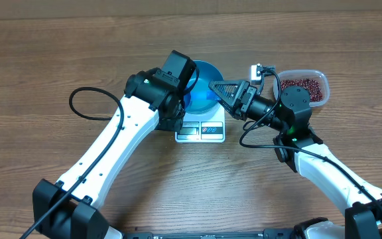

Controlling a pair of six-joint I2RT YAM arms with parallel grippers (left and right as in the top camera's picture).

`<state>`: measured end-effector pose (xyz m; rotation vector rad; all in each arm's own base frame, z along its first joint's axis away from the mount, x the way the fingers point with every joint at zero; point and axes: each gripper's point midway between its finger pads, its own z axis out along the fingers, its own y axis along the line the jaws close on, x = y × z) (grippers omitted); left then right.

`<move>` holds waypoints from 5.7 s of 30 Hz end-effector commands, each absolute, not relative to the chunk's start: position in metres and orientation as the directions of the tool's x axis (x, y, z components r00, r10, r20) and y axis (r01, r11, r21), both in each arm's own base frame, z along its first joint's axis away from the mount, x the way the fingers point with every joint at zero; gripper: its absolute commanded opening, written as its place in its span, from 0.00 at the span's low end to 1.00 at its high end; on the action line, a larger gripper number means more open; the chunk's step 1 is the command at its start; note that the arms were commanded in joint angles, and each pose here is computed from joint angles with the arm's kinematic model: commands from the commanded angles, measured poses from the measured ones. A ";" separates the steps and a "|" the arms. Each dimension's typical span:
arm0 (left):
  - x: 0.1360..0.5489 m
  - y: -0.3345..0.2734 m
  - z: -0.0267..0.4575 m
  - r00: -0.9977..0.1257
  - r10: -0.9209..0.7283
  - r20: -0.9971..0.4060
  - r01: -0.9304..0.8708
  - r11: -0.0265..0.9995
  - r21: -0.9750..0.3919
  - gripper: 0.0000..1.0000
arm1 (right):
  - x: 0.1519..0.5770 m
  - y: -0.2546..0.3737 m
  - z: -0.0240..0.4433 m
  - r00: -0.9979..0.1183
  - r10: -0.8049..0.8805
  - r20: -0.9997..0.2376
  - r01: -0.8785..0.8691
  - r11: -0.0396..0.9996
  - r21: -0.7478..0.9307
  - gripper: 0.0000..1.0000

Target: Scoop item into bowl and weigh 150g on scale

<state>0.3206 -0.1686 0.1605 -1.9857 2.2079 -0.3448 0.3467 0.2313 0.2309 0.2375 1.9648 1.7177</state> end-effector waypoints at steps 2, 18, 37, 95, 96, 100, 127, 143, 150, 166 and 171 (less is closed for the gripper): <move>0.326 -0.170 0.161 -0.105 -0.994 0.011 -0.951 0.097 -0.292 0.04 | 0.347 0.239 0.241 -0.830 0.446 -0.337 -0.273 0.202 0.941 0.87; 0.323 -0.188 0.163 -0.193 -0.981 0.008 -0.931 0.181 -0.317 0.04 | 0.347 0.240 0.238 -0.816 0.439 -0.376 -0.301 0.232 0.925 0.62; 0.326 -0.191 0.165 -0.207 -0.978 0.008 -0.923 0.192 -0.334 0.04 | 0.348 0.239 0.233 -0.821 0.442 -0.362 -0.280 0.242 0.929 0.15; 0.330 -0.194 0.166 -0.308 -0.951 -0.023 -0.888 0.296 -0.351 0.04 | 0.347 0.240 0.234 -0.816 0.433 -0.382 -0.300 0.246 0.922 0.15; 0.330 -0.194 0.166 -0.308 -0.951 -0.023 -0.888 0.296 -0.351 0.04 | 0.347 0.240 0.234 -0.817 0.433 -0.382 -0.300 0.246 0.922 0.15; 0.330 -0.194 0.166 -0.307 -0.951 -0.024 -0.889 0.296 -0.350 0.04 | 0.347 0.240 0.234 -0.816 0.433 -0.382 -0.300 0.246 0.922 0.13; 0.336 -0.185 0.167 -0.366 -0.929 -0.058 -0.865 0.363 -0.348 0.04 | 0.347 0.240 0.234 -0.816 0.431 -0.385 -0.303 0.248 0.920 0.29; 0.343 -0.189 0.170 -0.358 -0.933 -0.048 -0.856 0.348 -0.381 0.04 | 0.347 0.240 0.234 -0.816 0.431 -0.385 -0.303 0.248 0.920 0.28; 0.342 -0.189 0.169 -0.358 -0.932 -0.049 -0.857 0.349 -0.379 0.04 | 0.347 0.240 0.234 -0.816 0.431 -0.385 -0.303 0.248 0.920 0.22; 0.342 -0.189 0.169 -0.358 -0.933 -0.048 -0.857 0.348 -0.379 0.04 | 0.347 0.240 0.233 -0.817 0.430 -0.383 -0.300 0.249 0.921 0.04; 0.342 -0.189 0.169 -0.358 -0.933 -0.048 -0.857 0.348 -0.379 0.22 | 0.347 0.240 0.233 -0.818 0.430 -0.383 -0.300 0.249 0.921 0.04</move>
